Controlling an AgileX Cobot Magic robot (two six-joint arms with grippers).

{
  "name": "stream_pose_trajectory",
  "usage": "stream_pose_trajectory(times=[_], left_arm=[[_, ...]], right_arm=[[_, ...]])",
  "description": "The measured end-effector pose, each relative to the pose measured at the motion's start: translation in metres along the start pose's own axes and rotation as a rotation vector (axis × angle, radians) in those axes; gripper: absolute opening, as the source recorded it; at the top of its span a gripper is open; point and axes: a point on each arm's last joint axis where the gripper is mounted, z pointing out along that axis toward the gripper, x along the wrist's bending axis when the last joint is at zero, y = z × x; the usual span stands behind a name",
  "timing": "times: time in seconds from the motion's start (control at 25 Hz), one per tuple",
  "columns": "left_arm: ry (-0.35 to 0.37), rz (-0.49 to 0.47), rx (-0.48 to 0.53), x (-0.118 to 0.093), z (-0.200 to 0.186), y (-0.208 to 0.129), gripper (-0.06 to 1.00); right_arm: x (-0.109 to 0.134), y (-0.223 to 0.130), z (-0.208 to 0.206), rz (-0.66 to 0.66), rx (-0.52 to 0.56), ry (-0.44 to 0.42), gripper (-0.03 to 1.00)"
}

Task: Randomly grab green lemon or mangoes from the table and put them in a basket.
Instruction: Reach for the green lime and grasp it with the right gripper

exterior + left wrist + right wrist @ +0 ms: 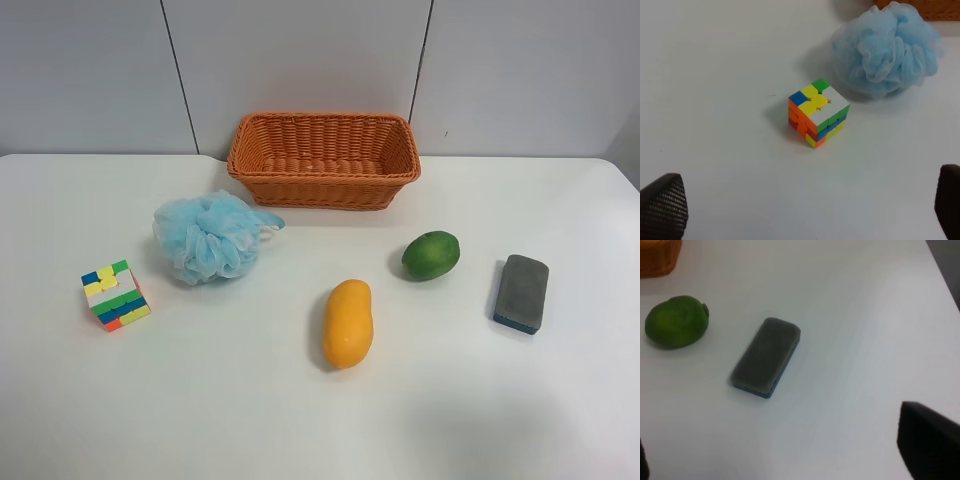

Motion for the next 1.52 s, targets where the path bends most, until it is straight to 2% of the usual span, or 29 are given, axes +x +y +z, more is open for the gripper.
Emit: stream_pose_trajectory(times=[0.68, 0.88, 1.04, 1.24, 1.52], left_arm=[[0.0, 0.0, 0.0, 0.0, 0.0, 0.0, 0.99], [0.0, 0.0, -0.001, 0.0, 0.0, 0.0, 0.99], [0.0, 0.0, -0.001, 0.0, 0.0, 0.0, 0.99], [0.0, 0.0, -0.001, 0.0, 0.0, 0.0, 0.99], [0.0, 0.0, -0.001, 0.0, 0.0, 0.0, 0.99]], right_arm=[[0.001, 0.002, -0.001, 0.015, 0.019, 0.014, 0.99], [0.002, 0.042, 0.002, 0.022, 0.143, 0.003, 0.99], [0.004, 0.088, 0.024, 0.022, 0.257, -0.003, 0.99], [0.005, 0.134, 0.076, -0.021, 0.419, -0.001, 0.99], [0.006, 0.162, 0.163, -0.07, 0.628, 0.011, 0.99]])
